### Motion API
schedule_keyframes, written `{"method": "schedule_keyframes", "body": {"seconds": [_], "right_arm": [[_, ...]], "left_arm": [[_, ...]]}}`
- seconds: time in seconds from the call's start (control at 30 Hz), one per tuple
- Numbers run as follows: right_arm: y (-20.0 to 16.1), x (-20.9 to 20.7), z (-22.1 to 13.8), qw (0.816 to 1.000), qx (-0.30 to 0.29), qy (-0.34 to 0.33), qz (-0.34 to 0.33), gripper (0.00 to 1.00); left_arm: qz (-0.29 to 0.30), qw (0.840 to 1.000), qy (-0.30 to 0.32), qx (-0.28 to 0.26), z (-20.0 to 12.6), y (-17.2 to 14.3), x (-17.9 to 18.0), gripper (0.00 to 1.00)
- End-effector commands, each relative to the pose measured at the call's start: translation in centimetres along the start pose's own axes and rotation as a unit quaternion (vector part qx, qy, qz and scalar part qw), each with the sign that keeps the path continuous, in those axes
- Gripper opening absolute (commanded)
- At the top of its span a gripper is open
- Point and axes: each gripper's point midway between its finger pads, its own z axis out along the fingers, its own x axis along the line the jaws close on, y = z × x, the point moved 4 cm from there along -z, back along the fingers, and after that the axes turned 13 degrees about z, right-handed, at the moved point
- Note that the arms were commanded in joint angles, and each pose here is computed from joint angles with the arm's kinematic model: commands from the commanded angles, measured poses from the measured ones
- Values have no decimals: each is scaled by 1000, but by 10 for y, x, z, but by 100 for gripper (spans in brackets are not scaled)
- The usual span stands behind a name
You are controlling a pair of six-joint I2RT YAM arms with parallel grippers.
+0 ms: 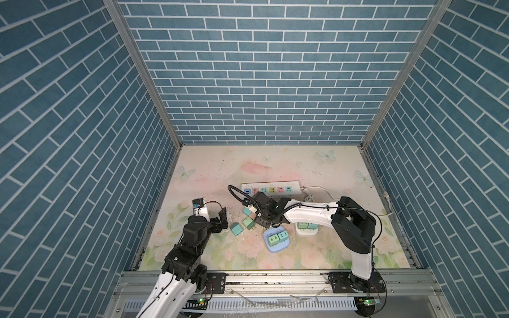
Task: Insert plugs into power strip
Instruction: Move the power cord to the center of the table.
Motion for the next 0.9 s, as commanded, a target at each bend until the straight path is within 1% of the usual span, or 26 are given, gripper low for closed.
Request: {"method": "schedule_keyframes", "body": {"seconds": [0.0,0.1,0.2,0.27,0.53,0.73,0.87], "right_arm": [[-1,-1,-4,1000,-5,-7,-22,63],[-5,-3,-18,1000,-19,-4,-19,63],[-2,3,-31,998,-42,30,-24,63],[0,6,-32,998,-45,43,-32,63],[6,13,-4,996,-20,44,-81,64],[18,14,18,995,-6,37,-96,66],[29,13,27,995,-7,27,-98,67]], "left_arm": [[2,1000,5,9,1,-7,2,99],[2,1000,6,9,1,-7,3,99],[2,1000,4,9,1,-8,2,99],[2,1000,4,9,1,-7,2,99],[1,1000,6,6,0,-7,3,99],[1,1000,6,5,-1,-7,3,99],[1,1000,7,5,-1,-8,3,99]]}}
